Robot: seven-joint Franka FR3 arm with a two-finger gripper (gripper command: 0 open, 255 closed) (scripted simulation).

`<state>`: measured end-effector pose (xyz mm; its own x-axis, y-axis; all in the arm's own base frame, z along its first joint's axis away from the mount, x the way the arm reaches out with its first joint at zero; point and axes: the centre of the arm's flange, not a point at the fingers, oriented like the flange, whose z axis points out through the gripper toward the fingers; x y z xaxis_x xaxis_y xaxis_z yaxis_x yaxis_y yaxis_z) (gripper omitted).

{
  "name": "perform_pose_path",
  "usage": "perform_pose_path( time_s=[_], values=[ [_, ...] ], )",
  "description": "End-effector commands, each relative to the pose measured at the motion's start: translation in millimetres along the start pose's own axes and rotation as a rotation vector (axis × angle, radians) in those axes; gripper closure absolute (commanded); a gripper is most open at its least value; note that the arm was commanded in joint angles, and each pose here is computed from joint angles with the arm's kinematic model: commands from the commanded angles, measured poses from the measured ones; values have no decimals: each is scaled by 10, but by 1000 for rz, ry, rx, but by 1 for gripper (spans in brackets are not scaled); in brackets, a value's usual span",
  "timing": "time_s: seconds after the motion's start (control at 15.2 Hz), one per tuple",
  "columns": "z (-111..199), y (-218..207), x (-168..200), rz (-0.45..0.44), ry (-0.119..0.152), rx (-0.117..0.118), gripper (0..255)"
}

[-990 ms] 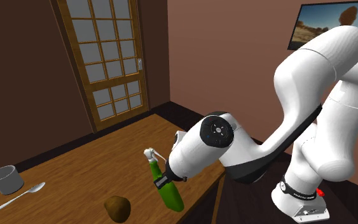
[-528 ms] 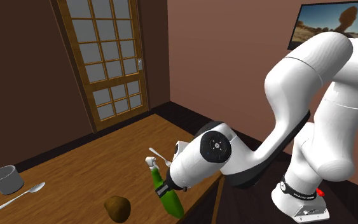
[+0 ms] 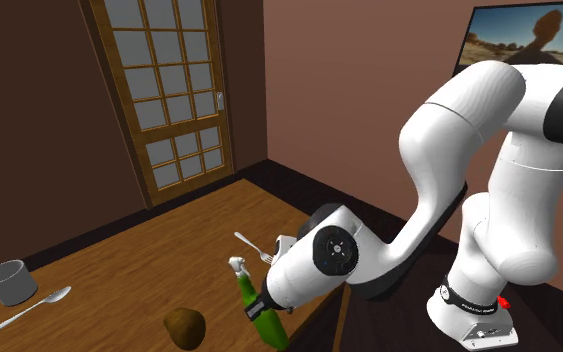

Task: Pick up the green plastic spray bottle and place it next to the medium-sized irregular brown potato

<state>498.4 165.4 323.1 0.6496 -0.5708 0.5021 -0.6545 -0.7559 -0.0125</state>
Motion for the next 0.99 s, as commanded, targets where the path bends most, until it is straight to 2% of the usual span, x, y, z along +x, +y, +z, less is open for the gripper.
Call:
perform_pose_path(
  time_s=[0.0,0.4,0.46,0.79,0.92],
  values=[
    [39,5,-35,-2,-4,-2,255],
    [39,5,-35,-2,-4,-2,255],
    [32,7,-33,-2,-4,-2,0],
    [39,5,-35,-2,-4,-2,0],
    [-225,4,-34,-2,-4,-2,0]
  ],
)
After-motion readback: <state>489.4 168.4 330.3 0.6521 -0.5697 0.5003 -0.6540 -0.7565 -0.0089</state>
